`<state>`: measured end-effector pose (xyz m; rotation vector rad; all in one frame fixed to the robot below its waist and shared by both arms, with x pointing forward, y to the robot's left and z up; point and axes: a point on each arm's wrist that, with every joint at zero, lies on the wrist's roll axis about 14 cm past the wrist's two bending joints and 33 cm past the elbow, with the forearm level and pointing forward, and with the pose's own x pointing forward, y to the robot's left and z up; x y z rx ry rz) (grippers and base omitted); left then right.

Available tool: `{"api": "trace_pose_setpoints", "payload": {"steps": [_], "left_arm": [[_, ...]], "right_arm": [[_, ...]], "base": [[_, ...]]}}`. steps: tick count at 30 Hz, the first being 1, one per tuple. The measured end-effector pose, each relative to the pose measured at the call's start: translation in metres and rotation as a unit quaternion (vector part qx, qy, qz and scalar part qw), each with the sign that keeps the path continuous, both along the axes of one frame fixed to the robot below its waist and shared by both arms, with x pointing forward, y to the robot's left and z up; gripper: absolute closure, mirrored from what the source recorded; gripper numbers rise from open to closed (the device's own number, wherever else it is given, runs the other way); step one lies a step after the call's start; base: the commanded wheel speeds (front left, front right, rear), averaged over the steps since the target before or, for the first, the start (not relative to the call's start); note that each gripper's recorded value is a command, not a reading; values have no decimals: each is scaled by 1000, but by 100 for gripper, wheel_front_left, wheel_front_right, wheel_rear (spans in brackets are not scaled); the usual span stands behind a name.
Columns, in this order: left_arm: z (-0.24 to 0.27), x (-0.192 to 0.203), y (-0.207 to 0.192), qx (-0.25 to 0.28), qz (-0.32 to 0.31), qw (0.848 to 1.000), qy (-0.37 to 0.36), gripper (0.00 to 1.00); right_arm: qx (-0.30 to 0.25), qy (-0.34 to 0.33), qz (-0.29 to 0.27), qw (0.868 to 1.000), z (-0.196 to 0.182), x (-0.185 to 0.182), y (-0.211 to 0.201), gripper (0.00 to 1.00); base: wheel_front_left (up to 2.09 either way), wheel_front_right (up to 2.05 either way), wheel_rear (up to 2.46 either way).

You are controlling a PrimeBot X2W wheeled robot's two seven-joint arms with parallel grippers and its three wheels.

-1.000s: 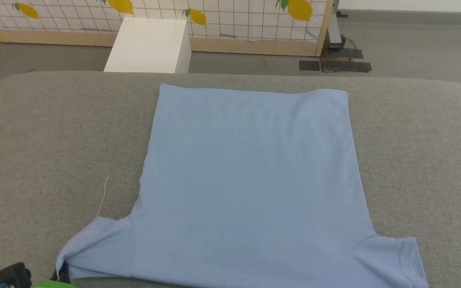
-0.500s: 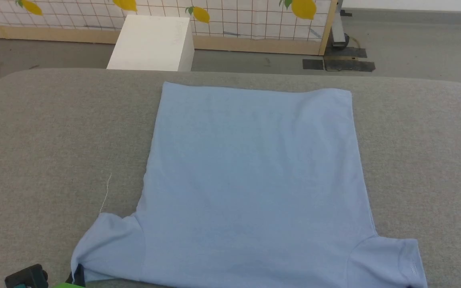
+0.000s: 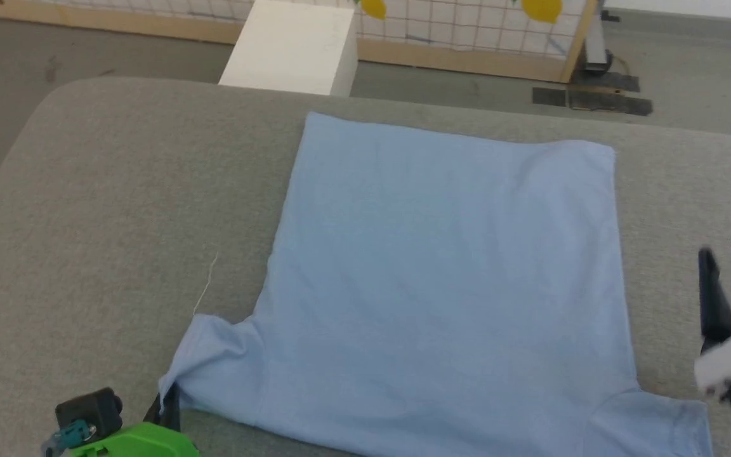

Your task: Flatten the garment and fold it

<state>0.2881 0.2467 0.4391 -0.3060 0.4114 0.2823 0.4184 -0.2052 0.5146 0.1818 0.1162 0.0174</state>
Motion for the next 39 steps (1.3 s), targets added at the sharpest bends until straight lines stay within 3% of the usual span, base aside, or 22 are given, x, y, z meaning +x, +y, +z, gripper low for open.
{"api": "trace_pose_setpoints", "payload": {"steps": [8, 18, 22, 26, 29, 31, 32, 33, 34, 39], "left_arm": [[13, 19, -2, 3, 2, 1000, -28, 100], [-6, 39, -10, -9, 13, 1000, -18, 100], [-21, 39, -10, -13, 25, 1000, 1, 100], [-38, 34, -5, -8, 36, 999, 28, 100], [-47, 30, -1, -3, 45, 998, 44, 100], [-52, 28, 2, -2, 50, 997, 50, 100], [-53, 28, 3, -1, 51, 997, 53, 100], [-54, 28, 4, 1, 53, 997, 53, 100], [-54, 29, 4, 2, 53, 997, 52, 100], [-53, 30, 5, 2, 54, 997, 47, 100]], "right_arm": [[-12, -14, 29, 999, 20, 97, 14, 0], [-36, 126, 47, 990, -32, 192, 24, 0], [-44, 228, 54, 971, -77, 206, 31, 0], [-57, 328, 59, 941, -121, 205, 39, 0], [-69, 383, 57, 919, -146, 199, 42, 0], [-75, 399, 55, 912, -151, 200, 44, 0], [-76, 402, 54, 911, -152, 200, 46, 56], [-75, 402, 53, 911, -152, 201, 47, 69], [-74, 400, 52, 912, -150, 202, 49, 100], [-89, 359, 57, 927, -142, 197, 54, 100]], "base": [[0, 0, 0], [0, 0, 0], [0, 0, 0], [0, 0, 0], [0, 0, 0], [0, 0, 0], [0, 0, 0], [0, 0, 0], [0, 0, 0], [0, 0, 0]]}}
